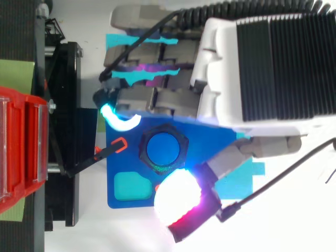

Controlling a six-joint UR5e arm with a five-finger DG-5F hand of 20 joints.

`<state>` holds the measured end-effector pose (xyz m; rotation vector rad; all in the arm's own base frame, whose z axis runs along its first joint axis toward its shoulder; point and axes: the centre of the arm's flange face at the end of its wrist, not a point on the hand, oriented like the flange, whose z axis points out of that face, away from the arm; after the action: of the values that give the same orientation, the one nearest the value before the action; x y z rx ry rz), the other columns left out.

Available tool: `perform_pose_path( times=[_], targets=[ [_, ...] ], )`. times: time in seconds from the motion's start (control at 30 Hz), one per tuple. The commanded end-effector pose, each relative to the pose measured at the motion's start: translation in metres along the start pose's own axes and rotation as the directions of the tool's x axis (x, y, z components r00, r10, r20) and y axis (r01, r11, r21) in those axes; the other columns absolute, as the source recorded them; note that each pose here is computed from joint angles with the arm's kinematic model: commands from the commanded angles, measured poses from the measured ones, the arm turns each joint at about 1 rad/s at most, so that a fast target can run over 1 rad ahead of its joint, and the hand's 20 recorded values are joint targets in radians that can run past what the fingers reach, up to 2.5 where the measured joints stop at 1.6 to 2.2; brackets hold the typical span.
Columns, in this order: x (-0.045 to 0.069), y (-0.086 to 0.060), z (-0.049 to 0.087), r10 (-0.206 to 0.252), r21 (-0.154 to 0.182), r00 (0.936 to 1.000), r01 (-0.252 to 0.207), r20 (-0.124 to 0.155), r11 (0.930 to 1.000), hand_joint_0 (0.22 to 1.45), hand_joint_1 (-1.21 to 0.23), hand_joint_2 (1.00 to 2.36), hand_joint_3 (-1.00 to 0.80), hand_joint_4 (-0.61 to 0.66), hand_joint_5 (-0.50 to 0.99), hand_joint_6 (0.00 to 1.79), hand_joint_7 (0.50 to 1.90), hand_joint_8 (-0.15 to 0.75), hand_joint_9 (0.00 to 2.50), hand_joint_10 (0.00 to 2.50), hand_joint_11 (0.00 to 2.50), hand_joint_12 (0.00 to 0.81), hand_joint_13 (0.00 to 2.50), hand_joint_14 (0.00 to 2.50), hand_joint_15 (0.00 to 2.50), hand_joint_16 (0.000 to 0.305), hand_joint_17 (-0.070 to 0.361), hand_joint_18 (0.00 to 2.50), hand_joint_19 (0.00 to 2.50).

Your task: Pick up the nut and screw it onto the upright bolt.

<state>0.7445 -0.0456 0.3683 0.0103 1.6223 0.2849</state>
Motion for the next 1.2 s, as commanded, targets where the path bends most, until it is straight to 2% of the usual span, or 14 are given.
perform_pose_path(
  times=[0.0,0.03,0.1,0.23,0.43,0.57,0.87,1.17],
  targets=[
    [0.007,0.012,0.003,0.001,-0.006,1.0000,-0.001,0.000,1.0000,0.52,-0.12,1.00,-0.50,0.22,-0.10,0.50,0.77,0.248,0.76,0.00,0.00,0.302,0.45,0.00,0.00,0.028,0.063,0.00,0.00],
    [0.010,0.012,0.003,0.003,-0.004,1.0000,-0.003,-0.003,1.0000,0.52,-0.12,1.00,-0.50,0.22,-0.10,0.50,0.77,0.248,0.75,0.00,0.00,0.303,0.45,0.00,0.00,0.028,0.063,0.00,0.00],
    [0.025,0.019,0.004,0.015,-0.009,0.9999,-0.015,-0.007,0.9998,0.52,-0.12,1.00,-0.50,0.22,-0.10,0.50,0.77,0.246,0.75,0.00,0.00,0.303,0.45,0.00,0.00,0.028,0.063,0.00,0.00],
    [0.036,0.021,0.005,0.040,-0.013,0.9992,-0.040,0.003,0.9991,0.52,-0.11,1.00,-0.50,0.22,-0.10,0.50,0.77,0.246,0.74,0.00,0.00,0.303,0.44,0.00,0.00,0.028,0.064,0.00,0.00],
    [0.038,0.020,0.004,0.040,-0.012,0.9992,-0.040,0.003,0.9991,0.52,-0.11,1.00,-0.50,0.22,-0.10,0.50,0.78,0.247,0.74,0.00,0.00,0.305,0.44,0.00,0.00,0.029,0.064,0.00,0.00],
    [0.046,0.017,0.002,0.042,0.004,0.9991,-0.042,-0.010,0.9991,0.52,-0.11,1.00,-0.50,0.23,-0.10,0.50,0.78,0.248,0.74,0.00,0.00,0.304,0.44,0.00,0.00,0.028,0.064,0.00,0.00],
    [0.046,0.010,0.000,0.041,0.017,0.9991,-0.041,-0.011,0.9990,0.52,-0.11,1.00,-0.50,0.23,-0.10,0.50,0.81,0.251,0.75,0.00,0.00,0.304,0.45,0.00,0.00,0.028,0.064,0.00,0.00],
    [0.047,0.005,-0.004,0.038,0.029,0.9989,-0.037,-0.028,0.9989,0.52,-0.13,1.00,-0.50,0.26,-0.09,0.50,0.91,0.256,0.75,0.00,0.00,0.304,0.46,0.00,0.00,0.028,0.062,0.01,0.00]
  ],
)
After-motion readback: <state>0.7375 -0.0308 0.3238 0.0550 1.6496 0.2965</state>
